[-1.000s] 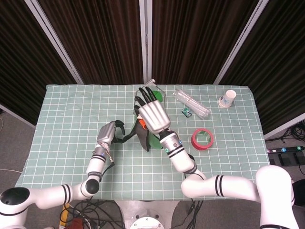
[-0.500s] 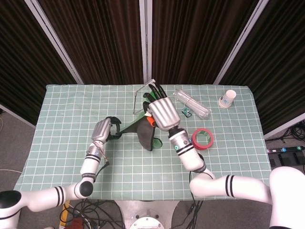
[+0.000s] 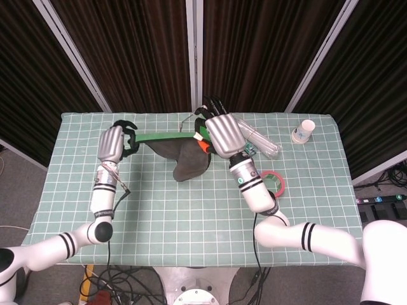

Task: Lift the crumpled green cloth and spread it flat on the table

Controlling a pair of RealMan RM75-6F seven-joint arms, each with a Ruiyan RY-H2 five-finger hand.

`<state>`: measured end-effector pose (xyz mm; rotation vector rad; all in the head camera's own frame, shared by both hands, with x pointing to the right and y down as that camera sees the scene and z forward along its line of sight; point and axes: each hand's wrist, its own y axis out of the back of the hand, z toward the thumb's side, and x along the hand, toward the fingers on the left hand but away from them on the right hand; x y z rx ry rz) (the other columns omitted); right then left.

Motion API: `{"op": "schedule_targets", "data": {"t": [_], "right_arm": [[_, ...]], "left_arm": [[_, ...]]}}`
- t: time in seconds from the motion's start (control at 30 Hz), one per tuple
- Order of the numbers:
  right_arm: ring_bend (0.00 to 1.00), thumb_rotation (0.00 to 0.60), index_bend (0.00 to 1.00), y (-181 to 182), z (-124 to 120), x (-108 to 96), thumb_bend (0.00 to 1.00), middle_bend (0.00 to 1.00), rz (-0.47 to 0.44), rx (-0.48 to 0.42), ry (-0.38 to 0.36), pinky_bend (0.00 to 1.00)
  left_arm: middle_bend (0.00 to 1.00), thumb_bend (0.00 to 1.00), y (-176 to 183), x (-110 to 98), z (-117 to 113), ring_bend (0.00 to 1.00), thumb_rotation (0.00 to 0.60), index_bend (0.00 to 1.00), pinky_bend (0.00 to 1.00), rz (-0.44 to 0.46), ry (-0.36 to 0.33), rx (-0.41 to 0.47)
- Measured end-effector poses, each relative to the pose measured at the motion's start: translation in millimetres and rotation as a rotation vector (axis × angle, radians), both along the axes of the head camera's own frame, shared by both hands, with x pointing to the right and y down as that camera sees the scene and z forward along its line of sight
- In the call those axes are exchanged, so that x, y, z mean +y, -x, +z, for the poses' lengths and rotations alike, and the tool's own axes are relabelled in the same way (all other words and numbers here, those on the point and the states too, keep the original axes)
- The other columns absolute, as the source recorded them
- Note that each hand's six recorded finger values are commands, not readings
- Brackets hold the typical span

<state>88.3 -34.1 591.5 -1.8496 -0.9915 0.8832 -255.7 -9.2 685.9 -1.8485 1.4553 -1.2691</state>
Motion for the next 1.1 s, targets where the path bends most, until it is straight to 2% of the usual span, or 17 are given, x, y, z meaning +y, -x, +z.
{"op": "schedule_targets", "data": {"t": [0.17, 0.33, 0.43, 0.77, 1.1], "right_arm": [[0.01, 0.6, 0.74, 4, 7, -12, 0.66, 0.28, 0.006, -0.036, -0.002, 0.0], [0.02, 0.6, 0.74, 7, 18, -9, 0.65, 0.28, -0.028, -0.042, 0.001, 0.0], [0.02, 0.6, 0.74, 7, 29, 0, 0.65, 0.28, -0.067, -0.035, 0.018, 0.0], [0.02, 0.6, 0.74, -7, 60, 47, 0.65, 0.28, -0.225, 0.033, 0.081, 0.0], [0.02, 0.6, 0.74, -17, 73, 93, 0.64, 0.29, -0.337, 0.05, 0.145, 0.0]], "left_arm": [[0.39, 0.51, 20, -25, -10, 0.22, 0.6, 0.73, 0.33, -0.057, -0.061, -0.043], [0.39, 0.51, 30, -24, -14, 0.22, 0.6, 0.73, 0.33, -0.054, -0.088, -0.067], [0.39, 0.51, 32, -11, -12, 0.22, 0.6, 0.73, 0.33, -0.016, -0.085, -0.088], [0.39, 0.49, 26, 62, -3, 0.22, 0.6, 0.73, 0.33, 0.182, -0.032, -0.133], [0.39, 0.47, 22, 109, -6, 0.22, 0.6, 0.73, 0.33, 0.332, 0.005, -0.173]]}}
